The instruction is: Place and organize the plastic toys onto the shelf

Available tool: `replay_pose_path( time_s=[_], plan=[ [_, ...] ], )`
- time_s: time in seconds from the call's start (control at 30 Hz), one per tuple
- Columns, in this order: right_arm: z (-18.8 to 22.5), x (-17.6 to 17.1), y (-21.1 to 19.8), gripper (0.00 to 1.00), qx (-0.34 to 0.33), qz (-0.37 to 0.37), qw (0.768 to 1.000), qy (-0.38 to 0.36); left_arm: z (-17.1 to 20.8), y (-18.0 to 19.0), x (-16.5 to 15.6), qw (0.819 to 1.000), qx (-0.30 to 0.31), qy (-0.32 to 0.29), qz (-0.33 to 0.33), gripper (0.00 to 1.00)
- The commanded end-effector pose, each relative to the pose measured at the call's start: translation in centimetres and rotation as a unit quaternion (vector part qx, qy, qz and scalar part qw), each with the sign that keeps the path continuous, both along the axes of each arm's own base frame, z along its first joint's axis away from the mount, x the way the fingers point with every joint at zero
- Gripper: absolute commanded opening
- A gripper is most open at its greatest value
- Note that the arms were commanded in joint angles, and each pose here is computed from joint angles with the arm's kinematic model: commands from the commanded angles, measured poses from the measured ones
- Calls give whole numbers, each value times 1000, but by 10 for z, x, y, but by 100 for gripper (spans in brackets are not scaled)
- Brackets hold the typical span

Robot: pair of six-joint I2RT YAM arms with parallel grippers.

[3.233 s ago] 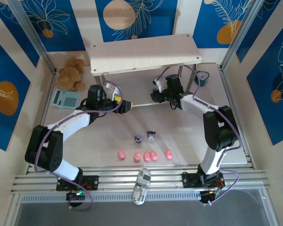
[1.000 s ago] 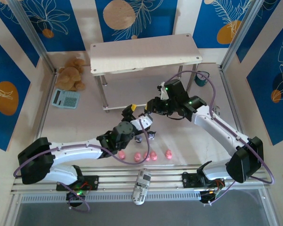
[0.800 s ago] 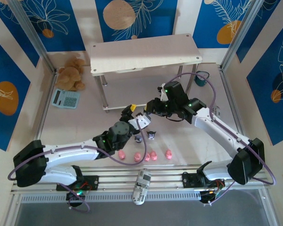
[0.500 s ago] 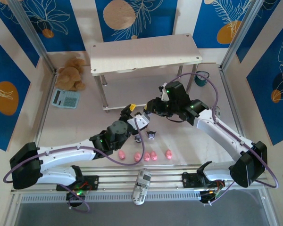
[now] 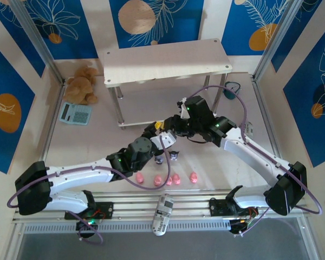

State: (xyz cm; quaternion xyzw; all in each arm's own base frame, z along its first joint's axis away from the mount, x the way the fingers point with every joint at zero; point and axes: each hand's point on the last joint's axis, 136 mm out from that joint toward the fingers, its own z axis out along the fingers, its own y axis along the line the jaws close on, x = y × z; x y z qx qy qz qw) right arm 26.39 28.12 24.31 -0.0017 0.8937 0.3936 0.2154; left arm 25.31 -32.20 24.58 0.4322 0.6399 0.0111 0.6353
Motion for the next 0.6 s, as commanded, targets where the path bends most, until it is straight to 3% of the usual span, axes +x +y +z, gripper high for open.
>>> replay_pose_path(
  time_s=[0.0, 0.1, 0.27, 0.33, 0.4, 0.47, 0.53, 0.57],
  plan=[
    [20, -3, 2, 0, 19, 1, 1000, -18, 14, -3, -3, 1000, -18, -3, -6, 43],
    [21, -6, 6, 0, 24, 7, 1000, -20, 13, -1, -3, 1000, -14, -1, -6, 28],
    [28, -11, 11, 0, 29, 18, 999, -29, 9, 2, -3, 1000, -10, 5, -5, 26],
    [31, -14, 12, 0, 29, 22, 999, -31, 11, 6, -1, 1000, -14, -2, 4, 34],
    [32, -17, 12, 0, 28, 25, 999, -33, 15, 10, -1, 1000, -24, -14, 11, 54],
    [32, -18, 11, 0, 24, 24, 999, -35, 17, 12, 0, 999, -27, -19, 14, 60],
    [32, -19, 11, 0, 22, 25, 999, -35, 18, 14, 1, 999, -27, -21, 20, 75],
    [31, -19, 11, 0, 22, 26, 999, -35, 18, 15, 3, 999, -24, -22, 24, 76]
  ],
)
